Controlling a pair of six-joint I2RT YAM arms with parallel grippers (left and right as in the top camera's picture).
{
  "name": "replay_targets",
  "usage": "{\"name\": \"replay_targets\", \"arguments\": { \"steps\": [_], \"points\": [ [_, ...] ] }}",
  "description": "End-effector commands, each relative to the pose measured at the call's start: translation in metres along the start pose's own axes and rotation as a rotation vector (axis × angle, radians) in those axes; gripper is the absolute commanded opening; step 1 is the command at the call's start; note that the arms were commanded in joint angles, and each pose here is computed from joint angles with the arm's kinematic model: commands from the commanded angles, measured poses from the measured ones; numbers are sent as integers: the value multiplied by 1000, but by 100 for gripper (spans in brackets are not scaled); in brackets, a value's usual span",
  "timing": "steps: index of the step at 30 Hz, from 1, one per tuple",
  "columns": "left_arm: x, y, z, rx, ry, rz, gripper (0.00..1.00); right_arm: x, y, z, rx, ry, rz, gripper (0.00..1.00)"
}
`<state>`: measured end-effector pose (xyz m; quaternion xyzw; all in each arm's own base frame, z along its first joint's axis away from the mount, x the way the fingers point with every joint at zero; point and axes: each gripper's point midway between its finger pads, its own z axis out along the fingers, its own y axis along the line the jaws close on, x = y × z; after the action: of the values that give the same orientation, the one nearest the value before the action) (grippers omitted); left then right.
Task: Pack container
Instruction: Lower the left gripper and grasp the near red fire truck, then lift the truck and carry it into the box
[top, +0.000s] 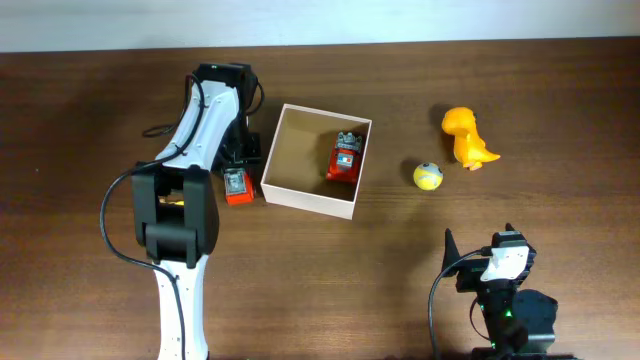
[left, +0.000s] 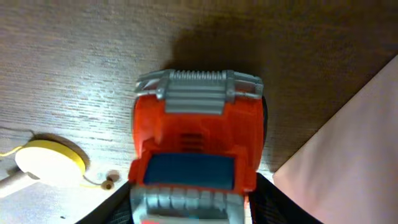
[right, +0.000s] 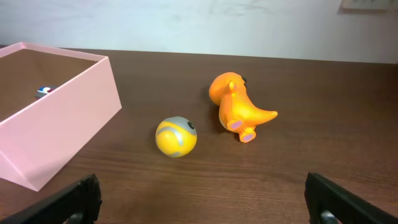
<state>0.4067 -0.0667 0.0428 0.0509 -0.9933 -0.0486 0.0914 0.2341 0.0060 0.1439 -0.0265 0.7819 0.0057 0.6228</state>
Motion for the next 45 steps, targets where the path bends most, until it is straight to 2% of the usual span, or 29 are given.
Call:
{"name": "replay_targets", "arguments": {
  "steps": [1, 23, 30, 37, 45],
  "points": [
    [-8, -3, -20, 29, -56, -12, 48, 1, 3, 0, -16, -3, -8, 99],
    [-11, -3, -52, 47, -114, -15, 46, 1, 3, 0, -16, -3, -8, 99],
    [-25, -5, -100, 88, -251, -20, 46, 1, 3, 0, -17, -3, -8, 99],
    [-24, -9, -155, 128, -378, -10, 45, 1, 3, 0, -17, -3, -8, 99],
    [-1, -53, -192, 158, -469, 99, 45, 1, 3, 0, -17, -3, -8, 99]
  ]
}}
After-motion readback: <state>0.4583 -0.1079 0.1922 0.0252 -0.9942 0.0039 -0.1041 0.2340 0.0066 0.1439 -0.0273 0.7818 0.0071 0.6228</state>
